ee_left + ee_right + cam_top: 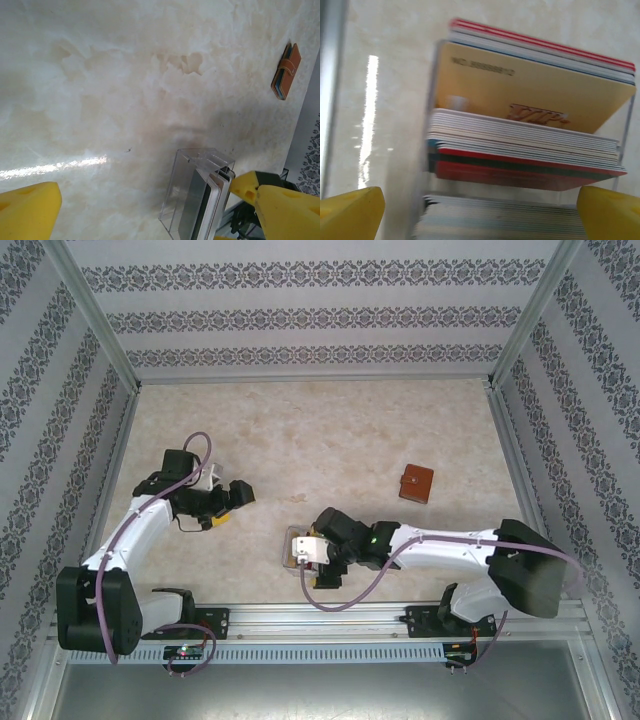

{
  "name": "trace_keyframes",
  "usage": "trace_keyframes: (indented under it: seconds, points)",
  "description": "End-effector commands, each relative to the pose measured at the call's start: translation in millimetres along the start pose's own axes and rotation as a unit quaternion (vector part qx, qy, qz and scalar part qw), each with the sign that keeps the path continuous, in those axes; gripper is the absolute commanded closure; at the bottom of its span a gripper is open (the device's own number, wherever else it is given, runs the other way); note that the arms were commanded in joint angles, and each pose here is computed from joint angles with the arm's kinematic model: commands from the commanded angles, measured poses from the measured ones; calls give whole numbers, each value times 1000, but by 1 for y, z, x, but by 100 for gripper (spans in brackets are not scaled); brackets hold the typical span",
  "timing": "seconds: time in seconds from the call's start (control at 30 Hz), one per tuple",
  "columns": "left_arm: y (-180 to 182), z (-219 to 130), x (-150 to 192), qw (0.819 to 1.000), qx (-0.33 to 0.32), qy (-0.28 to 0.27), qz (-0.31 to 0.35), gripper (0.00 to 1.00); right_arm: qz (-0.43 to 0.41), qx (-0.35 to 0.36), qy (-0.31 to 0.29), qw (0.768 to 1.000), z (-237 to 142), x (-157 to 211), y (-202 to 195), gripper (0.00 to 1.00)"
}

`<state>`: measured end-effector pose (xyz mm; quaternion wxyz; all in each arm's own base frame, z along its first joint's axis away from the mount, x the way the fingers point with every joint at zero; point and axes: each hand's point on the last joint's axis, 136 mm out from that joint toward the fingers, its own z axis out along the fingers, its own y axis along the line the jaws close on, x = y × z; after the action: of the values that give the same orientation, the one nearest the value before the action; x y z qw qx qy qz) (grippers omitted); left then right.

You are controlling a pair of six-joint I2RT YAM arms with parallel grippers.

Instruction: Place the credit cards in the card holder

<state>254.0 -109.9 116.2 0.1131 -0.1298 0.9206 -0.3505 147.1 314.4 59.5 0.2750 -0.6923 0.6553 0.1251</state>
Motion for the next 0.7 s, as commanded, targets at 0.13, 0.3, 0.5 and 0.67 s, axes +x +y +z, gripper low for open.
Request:
trace_keyframes:
  seconds: [0.13,0.3,0.5,0.67]
  points:
    - [-7,-8,-3,999,-10,11,39,0,4,186,53,981,1,6,-76,2]
    - [-4,-2,-3,999,-12,22,35,0,46,201,37,978,6,8,-111,2]
    - [2,-5,-4,999,-33,15,41,0,138,237,44,961,14,29,-183,2]
    - [6,-6,-1,998,-39,14,41,0,176,239,35,954,9,34,-209,2]
